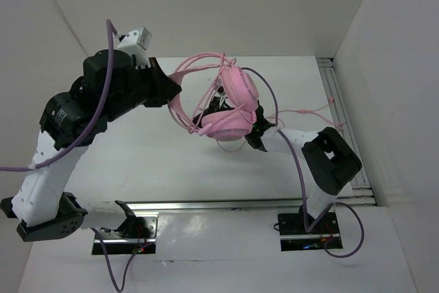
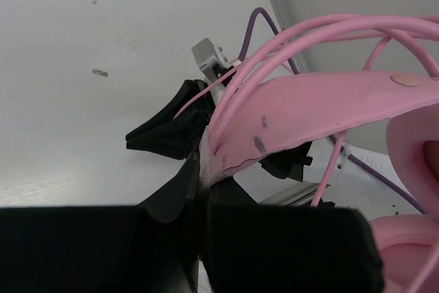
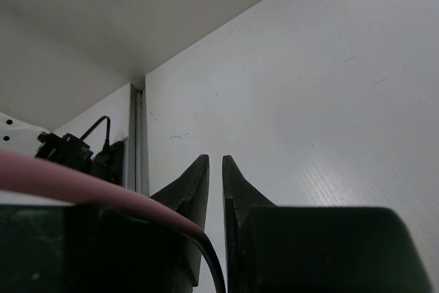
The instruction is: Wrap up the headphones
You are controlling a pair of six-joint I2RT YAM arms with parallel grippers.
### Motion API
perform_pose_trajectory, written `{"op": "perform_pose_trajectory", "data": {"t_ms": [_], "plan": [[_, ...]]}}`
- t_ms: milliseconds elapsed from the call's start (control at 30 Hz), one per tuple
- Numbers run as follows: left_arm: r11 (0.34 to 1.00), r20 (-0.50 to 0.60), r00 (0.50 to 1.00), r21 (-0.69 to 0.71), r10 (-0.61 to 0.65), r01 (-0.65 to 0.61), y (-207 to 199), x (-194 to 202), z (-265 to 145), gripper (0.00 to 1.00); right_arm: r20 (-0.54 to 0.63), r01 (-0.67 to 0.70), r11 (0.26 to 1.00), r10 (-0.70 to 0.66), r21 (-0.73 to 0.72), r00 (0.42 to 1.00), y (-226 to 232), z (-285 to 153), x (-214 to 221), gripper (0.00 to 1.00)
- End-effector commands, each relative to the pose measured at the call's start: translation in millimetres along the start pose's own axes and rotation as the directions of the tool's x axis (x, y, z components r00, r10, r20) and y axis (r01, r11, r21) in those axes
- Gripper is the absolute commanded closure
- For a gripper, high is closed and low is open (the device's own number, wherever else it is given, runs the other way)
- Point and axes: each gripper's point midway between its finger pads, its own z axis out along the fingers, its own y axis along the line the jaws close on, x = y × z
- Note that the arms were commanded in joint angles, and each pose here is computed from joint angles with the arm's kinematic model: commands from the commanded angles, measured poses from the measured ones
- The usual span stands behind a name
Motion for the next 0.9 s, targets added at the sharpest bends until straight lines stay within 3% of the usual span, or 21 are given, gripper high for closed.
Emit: {"op": "perform_pose_trajectory", "data": {"t_ms": [0,200,400,567,667,767,833,867], "plan": [[0.976,0.140,0.972,0.136,-0.187,0.168,-27,-35,-17,1.00,0.120,0.047,0.996,-0.038,-0.072,0.992,23,-2,-33,0.79],[0.950,0.284,0.908,0.052,-0.310,0.308,-6,-67,-35,1.00,0.071,-0.022,0.993,0.031,-0.119,0.997,29,-1,17,0.80],[0.924,0.416,0.848,-0.048,-0.328,0.381,17,-95,-39,1.00,-0.001,-0.077,0.982,0.078,-0.170,0.997,43,9,76,0.81],[0.910,0.450,0.848,-0.159,-0.279,0.383,45,-109,-8,1.00,-0.039,-0.126,0.975,0.121,-0.185,0.992,55,6,108,0.88],[0.889,0.469,0.850,-0.248,-0.238,0.385,70,-114,7,1.00,-0.044,-0.128,0.979,0.123,-0.160,0.991,57,-3,118,0.99],[0.831,0.512,0.840,-0.379,-0.178,0.407,106,-119,24,1.00,-0.090,-0.088,0.988,0.076,-0.129,0.993,78,-7,129,1.00],[0.778,0.476,0.867,-0.486,-0.146,0.398,135,-106,50,1.00,-0.088,-0.024,0.987,0.010,-0.159,0.996,121,-9,121,1.00],[0.745,0.476,0.871,-0.535,-0.125,0.399,149,-104,52,1.00,-0.122,-0.008,0.998,0.000,-0.069,0.993,117,-11,129,1.00]]}}
